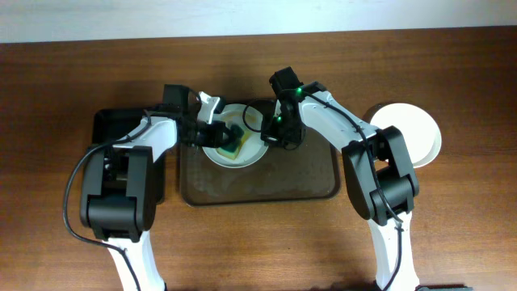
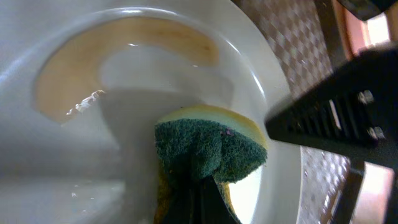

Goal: Clean dirty plates on tray and stack at the side
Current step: 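Scrub the last plate with the sponge in the left gripper, then lift the last plate with the right gripper and stack it on the pile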

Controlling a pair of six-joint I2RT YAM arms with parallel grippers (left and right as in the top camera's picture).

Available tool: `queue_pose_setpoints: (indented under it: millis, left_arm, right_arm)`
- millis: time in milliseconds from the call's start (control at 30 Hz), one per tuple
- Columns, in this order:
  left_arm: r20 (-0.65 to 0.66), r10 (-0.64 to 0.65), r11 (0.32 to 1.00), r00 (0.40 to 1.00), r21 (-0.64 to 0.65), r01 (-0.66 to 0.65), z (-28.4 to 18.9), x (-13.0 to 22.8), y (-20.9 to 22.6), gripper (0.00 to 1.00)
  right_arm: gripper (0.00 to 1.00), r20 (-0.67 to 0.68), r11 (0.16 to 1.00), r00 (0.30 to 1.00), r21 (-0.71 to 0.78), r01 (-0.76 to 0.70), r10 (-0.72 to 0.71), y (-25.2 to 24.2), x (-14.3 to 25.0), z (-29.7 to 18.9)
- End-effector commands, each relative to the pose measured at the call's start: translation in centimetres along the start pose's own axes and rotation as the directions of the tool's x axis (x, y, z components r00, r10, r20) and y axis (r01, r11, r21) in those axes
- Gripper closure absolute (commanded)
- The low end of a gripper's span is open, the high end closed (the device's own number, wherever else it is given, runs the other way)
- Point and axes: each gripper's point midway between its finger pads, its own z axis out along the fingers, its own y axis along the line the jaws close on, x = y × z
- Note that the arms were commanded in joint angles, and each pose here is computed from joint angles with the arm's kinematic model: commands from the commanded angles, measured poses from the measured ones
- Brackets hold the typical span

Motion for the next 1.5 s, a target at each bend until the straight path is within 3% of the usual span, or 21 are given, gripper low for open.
queue_pose_setpoints:
  millis: [0, 67, 133, 167, 233, 333, 400, 433, 500, 567, 700, 767, 867, 933, 1067, 1100, 1133, 1200, 1300, 1467]
  left_arm:
    - [0.113, -0.018, 0.971, 0.993, -0.236, 0.044, -0.2, -2.8, 4.4, 1.0]
    - [0.233, -0.016, 0.952, 0.972, -0.295, 0.086, -1.0, -5.7, 5.6, 1.0]
    - [0.292, -0.128, 0.84, 0.948, -0.476, 0.26, -2.6, -4.9, 9.4, 0.99]
    - [0.257, -0.172, 0.795, 0.951, -0.534, 0.288, -2.9, -3.1, 10.3, 1.0]
    - [0.117, -0.295, 0.783, 0.948, -0.539, 0.31, -2.3, 1.3, 9.6, 1.0]
    - [-0.175, -0.25, 0.957, 0.952, -0.195, 0.216, -0.2, 5.5, 2.5, 0.99]
    - [-0.191, -0.218, 0.97, 0.957, 0.064, 0.234, 0.0, 5.0, -2.0, 1.0]
    - [-0.176, -0.211, 0.964, 0.962, 0.123, 0.234, 0.0, 4.4, -2.8, 0.99]
    - [-0.142, -0.28, 0.949, 0.949, 0.106, 0.296, 0.2, 3.3, -2.4, 0.99]
    - [-0.003, -0.363, 0.93, 0.932, -0.06, 0.362, 0.5, 0.7, 1.2, 0.99]
    - [0.334, -0.196, 0.942, 0.922, -0.197, 0.272, -1.1, -7.2, 4.9, 0.99]
    - [0.35, -0.202, 0.903, 0.915, -0.296, 0.313, -1.7, -6.6, 6.7, 1.0]
    - [0.244, -0.322, 0.776, 0.915, -0.487, 0.402, -2.2, -1.1, 9.5, 0.99]
    - [0.097, -0.437, 0.717, 0.894, -0.564, 0.411, -2.6, 4.0, 9.4, 1.0]
    - [-0.173, -0.455, 0.751, 0.874, -0.602, 0.272, -3.7, 9.5, 7.8, 0.99]
    - [-0.222, -0.459, 0.781, 0.86, -0.562, 0.272, -3.5, 10.1, 6.7, 0.99]
    - [-0.297, -0.398, 0.878, 0.868, -0.397, 0.267, -2.3, 10.1, 3.9, 0.99]
    - [-0.341, -0.344, 0.937, 0.875, -0.181, 0.298, -1.5, 9.7, 0.2, 1.0]
    - [-0.312, -0.342, 0.924, 0.886, 0.06, 0.378, -1.9, 6.8, -3.7, 0.99]
    - [0.001, -0.225, 0.972, 0.974, 0.074, 0.225, -10.8, -7.4, -3.2, 0.99]
  right_arm:
    - [0.96, -0.006, 0.996, 1.0, 0.087, -0.02, 0.021, -2.1, 0.5, 1.3]
    - [0.96, -0.005, 0.996, 1.0, 0.087, -0.02, 0.021, -2.1, 0.5, 1.3]
    - [0.96, -0.002, 0.996, 1.0, 0.092, -0.02, 0.02, -2.2, 0.5, 1.3]
    - [0.96, -0.002, 0.996, 1.0, 0.092, -0.02, 0.02, -2.2, 0.4, 1.3]
    - [0.96, -0.001, 0.996, 1.0, 0.092, -0.02, 0.02, -2.2, 0.4, 1.3]
    - [0.96, -0.002, 0.996, 1.0, 0.091, -0.017, 0.017, -2.2, 0.4, 1.3]
    - [0.96, -0.002, 0.996, 1.0, 0.091, -0.017, 0.017, -2.2, 0.4, 1.3]
    - [0.96, -0.002, 0.996, 1.0, 0.091, -0.017, 0.017, -2.2, 0.4, 1.3]
    - [0.96, -0.001, 0.996, 1.0, 0.091, -0.017, 0.017, -2.2, 0.4, 1.3]
    - [0.96, 0.001, 0.996, 1.0, 0.09, -0.016, 0.016, -2.1, 0.4, 1.3]
    - [0.96, 0.001, 0.996, 1.0, 0.09, -0.016, 0.016, -2.1, 0.4, 1.3]
    - [0.96, 0.001, 0.996, 1.0, 0.09, -0.016, 0.016, -2.2, 0.4, 1.3]
    - [0.96, 0.001, 0.996, 1.0, 0.09, -0.016, 0.016, -2.1, 0.4, 1.3]
    - [0.96, 0.001, 0.996, 1.0, 0.09, -0.016, 0.016, -2.1, 0.4, 1.3]
    - [0.96, 0.001, 0.996, 1.0, 0.09, -0.016, 0.015, -2.1, 0.4, 1.3]
    - [0.96, 0.003, 0.996, 1.0, 0.088, -0.012, 0.011, -2.1, 0.3, 1.3]
    - [0.96, 0.004, 0.996, 1.0, 0.087, -0.007, 0.006, -2.1, 0.3, 1.3]
    - [0.96, 0.003, 0.996, 1.0, 0.087, 0.005, -0.005, -2.1, 0.3, 1.3]
    - [0.96, 0.001, 0.996, 1.0, 0.088, 0.008, -0.008, -2.1, 0.3, 1.3]
    - [0.96, 0.001, 0.996, 1.0, 0.087, 0.011, -0.011, -2.1, 0.3, 1.3]
